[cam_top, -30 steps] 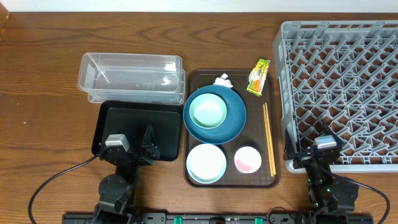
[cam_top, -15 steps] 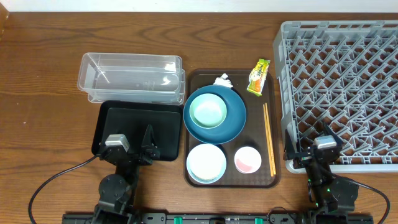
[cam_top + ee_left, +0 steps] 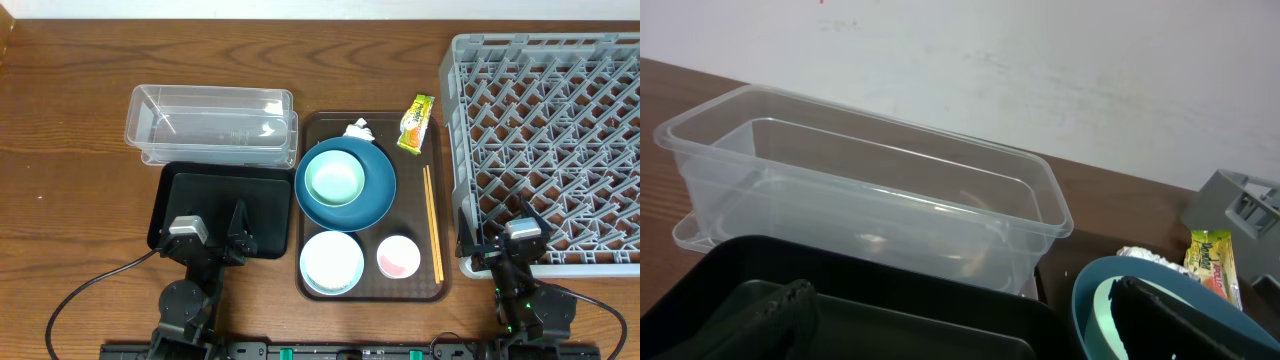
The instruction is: Sort waste into correct bins and load items into the dishwasher rack
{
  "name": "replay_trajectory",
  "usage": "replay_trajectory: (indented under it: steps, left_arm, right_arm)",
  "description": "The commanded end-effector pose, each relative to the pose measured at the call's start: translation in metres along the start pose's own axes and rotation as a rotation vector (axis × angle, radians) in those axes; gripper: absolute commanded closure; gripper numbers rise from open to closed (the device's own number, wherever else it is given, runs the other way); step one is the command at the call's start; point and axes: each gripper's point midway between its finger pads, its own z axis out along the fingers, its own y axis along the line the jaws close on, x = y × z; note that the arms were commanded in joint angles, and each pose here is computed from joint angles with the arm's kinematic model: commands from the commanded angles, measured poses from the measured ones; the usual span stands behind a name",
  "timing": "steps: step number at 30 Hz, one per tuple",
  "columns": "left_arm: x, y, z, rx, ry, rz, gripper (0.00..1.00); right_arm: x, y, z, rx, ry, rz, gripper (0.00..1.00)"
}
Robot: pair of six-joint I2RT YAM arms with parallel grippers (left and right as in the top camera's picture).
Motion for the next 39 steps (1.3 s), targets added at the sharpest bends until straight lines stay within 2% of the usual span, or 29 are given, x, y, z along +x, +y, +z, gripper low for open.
replay_trajectory:
  steps: [1, 10, 15, 20, 23, 27, 30, 34, 39]
  left_arm:
    - [0.017, 0.008, 0.001, -0.031, 0.051, 0.013, 0.05]
    - [0.017, 0.008, 0.001, -0.031, 0.051, 0.013, 0.05]
    - [0.005, 0.002, 0.001, -0.006, 0.004, -0.002, 0.05]
    - [0.011, -0.021, 0.0, 0.125, 0.044, -0.034, 0.05]
    - [-0.007, -0.047, -0.006, 0.261, 0.009, -0.09, 0.05]
    - [-0.038, -0.068, -0.015, 0.343, 0.008, -0.12, 0.05]
    - [-0.05, -0.088, -0.018, 0.392, 0.143, -0.116, 0.05]
    - [-0.043, -0.102, -0.01, 0.339, 0.484, -0.13, 0.05]
    - [-0.05, -0.14, 0.007, 0.369, 0.793, -0.098, 0.05]
  right_arm:
    - [0.001, -0.002, 0.0, 0.006, 0.0, -0.005, 0.01]
    - [0.0, 0.002, 0.0, -0.013, -0.002, 0.007, 0.01]
    - [0.0, 0.003, 0.0, -0.024, 0.0, 0.227, 0.01]
    - [-0.001, 0.003, 0.0, -0.021, -0.002, 0.51, 0.01]
    - [-0.006, 0.018, -0.001, -0.117, 0.0, 0.521, 0.01]
    - [-0.021, 0.039, -0.008, -0.243, 0.01, 0.513, 0.01]
    - [-0.037, 0.04, -0.014, -0.249, 0.023, 0.501, 0.01]
    - [-0.064, 0.029, -0.017, -0.186, 0.05, 0.421, 0.01]
    - [-0.079, 0.011, -0.006, -0.081, 0.192, 0.417, 0.01]
